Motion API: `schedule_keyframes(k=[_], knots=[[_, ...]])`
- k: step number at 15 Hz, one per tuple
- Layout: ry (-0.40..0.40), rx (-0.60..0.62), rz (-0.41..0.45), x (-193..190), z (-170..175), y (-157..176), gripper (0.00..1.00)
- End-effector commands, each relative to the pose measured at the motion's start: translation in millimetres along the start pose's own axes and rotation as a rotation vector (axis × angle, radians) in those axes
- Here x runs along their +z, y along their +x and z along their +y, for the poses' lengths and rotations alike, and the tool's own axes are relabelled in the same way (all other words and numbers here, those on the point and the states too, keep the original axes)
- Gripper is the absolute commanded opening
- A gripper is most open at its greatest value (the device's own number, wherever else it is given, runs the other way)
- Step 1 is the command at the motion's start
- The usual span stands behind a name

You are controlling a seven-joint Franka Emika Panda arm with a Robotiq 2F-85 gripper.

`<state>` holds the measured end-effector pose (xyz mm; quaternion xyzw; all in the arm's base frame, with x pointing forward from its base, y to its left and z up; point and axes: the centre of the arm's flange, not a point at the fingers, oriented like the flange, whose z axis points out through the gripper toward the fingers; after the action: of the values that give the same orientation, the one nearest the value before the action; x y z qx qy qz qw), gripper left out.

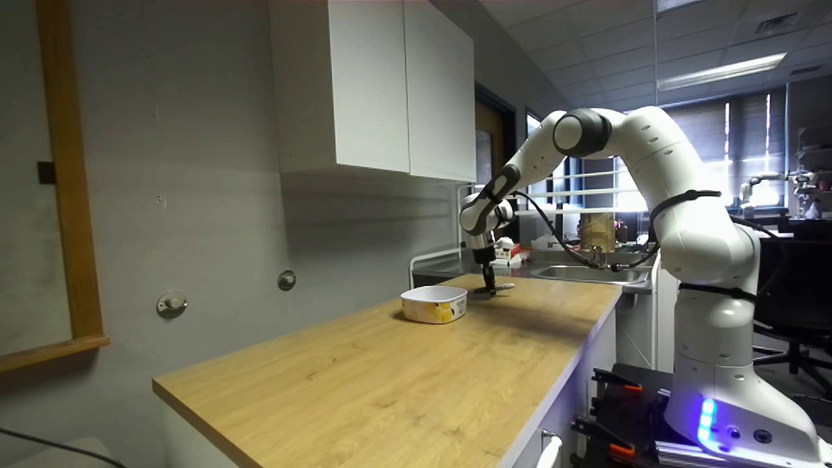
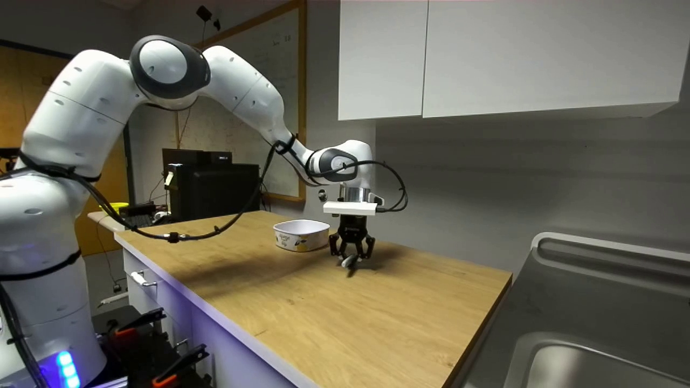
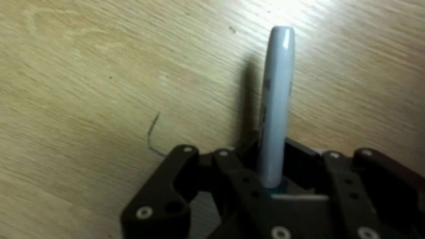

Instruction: Put the marker in the container.

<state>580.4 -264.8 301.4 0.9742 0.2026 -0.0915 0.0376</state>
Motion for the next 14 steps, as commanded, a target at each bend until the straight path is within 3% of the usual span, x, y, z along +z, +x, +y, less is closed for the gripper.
schedule_keyframes(k=[1, 9, 14], knots=[[-0.034, -0.033, 0.014, -28, -66, -15, 0.06], [-0.117, -0.123, 0.059, -103, -200, -14, 0.06], [-0.183, -0.164, 0.063, -130, -268, -2, 0.06]])
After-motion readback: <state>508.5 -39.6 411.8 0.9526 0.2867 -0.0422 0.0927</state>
